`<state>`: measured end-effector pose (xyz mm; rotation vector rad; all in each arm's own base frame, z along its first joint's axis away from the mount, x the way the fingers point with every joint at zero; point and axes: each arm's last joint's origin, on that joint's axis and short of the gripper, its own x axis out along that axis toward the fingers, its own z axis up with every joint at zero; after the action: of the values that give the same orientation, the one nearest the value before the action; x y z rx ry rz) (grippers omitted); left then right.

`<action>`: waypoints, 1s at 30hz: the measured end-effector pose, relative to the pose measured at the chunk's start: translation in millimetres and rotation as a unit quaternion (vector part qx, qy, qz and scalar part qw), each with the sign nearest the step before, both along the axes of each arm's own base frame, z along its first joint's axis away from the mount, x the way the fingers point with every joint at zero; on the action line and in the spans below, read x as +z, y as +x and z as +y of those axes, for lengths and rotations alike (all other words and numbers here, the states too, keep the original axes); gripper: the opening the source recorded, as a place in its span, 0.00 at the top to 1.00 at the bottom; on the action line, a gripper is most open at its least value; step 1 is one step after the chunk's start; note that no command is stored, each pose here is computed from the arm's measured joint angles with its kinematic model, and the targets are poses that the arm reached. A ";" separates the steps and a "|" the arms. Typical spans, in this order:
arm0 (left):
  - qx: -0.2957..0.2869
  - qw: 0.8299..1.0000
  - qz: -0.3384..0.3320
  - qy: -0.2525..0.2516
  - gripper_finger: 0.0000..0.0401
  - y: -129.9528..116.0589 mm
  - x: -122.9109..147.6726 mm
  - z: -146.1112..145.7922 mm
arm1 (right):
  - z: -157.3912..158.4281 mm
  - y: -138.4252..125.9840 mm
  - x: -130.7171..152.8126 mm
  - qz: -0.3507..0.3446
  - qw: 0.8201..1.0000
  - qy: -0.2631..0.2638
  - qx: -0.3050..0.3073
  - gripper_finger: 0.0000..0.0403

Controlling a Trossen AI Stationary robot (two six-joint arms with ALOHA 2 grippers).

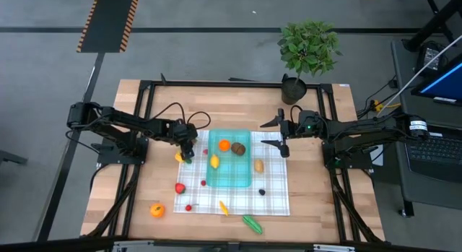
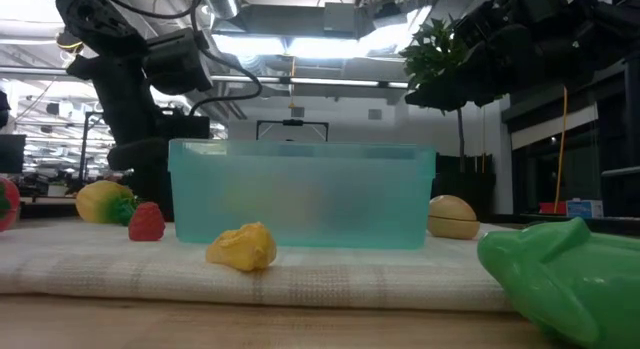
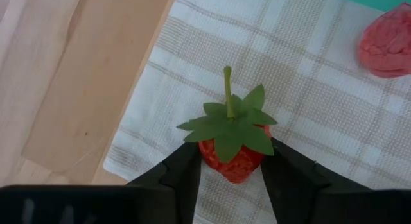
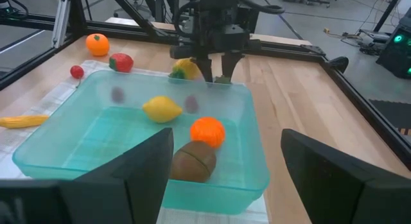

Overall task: Pick and placing Produce into tupperware
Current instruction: Put the top red strawberry into the blue bin

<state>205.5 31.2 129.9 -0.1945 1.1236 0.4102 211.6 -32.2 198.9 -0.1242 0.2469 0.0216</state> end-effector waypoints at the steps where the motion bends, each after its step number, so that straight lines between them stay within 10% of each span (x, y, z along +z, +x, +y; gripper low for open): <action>1: 0.000 1.000 0.000 0.000 0.66 0.0 0.2 0.1 | 0.0 0.0 0.1 0.000 1.000 0.000 0.000 0.28; 15: -0.001 1.000 0.000 -0.003 0.88 -0.2 0.1 -0.1 | 0.0 0.1 0.1 0.000 1.000 0.001 0.000 0.28; 30: -0.001 1.000 0.000 -0.003 0.78 -0.4 0.0 -0.1 | 0.0 0.0 0.1 0.000 1.000 0.001 0.000 0.28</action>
<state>205.1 31.0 129.9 -0.1977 1.1255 0.4053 211.7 -32.2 199.0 -0.1220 0.2466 0.0213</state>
